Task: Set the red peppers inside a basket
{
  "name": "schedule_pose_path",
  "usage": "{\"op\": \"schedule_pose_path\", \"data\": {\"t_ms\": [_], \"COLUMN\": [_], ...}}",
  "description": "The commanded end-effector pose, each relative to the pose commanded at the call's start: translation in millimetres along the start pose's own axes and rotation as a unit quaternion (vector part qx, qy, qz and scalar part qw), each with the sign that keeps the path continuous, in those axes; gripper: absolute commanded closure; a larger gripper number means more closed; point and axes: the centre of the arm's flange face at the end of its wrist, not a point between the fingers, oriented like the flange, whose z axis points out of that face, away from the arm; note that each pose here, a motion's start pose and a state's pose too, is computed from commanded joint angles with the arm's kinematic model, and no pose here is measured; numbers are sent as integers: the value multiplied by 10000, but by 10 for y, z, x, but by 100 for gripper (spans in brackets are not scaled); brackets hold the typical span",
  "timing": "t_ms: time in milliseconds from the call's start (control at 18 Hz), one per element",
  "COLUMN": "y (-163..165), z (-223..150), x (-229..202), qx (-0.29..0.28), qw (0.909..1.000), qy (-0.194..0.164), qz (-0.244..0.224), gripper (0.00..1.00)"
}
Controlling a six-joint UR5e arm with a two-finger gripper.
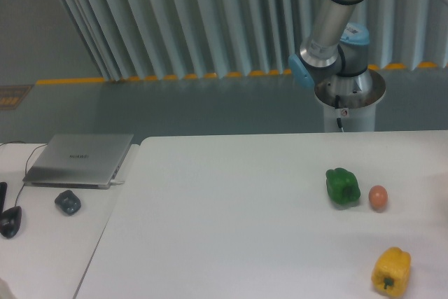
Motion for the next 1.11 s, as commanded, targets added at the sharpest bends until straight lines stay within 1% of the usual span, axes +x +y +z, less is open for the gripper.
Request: {"op": "schedule_pose_path", "data": {"t_ms": [167,333,389,444,556,611,667,778,889,1000,1111], "y": [-68,-216,-242,-351,-606,-720,-812,-951,-1194,-1416,-1510], "z": [-32,-152,-251,-297,-373,-439,-541,-644,-846,-902,-957], "x": [41,71,62,48,34,31,48,118,179,219,264], "qx": [32,62,76,166,492,588,629,737,891,1180,1448], "qw": [10000,10000,9999,9997,9973,9961,9959,9962,9953,9908,9861], "qy": [16,-30,-100,-146,-216,-228,-200,73,245,445,622], "qz": [-16,68,41,-72,-493,-618,-622,-460,-302,-499,-534], "gripper": [0,0,0,0,0,0,0,0,0,0,0]}}
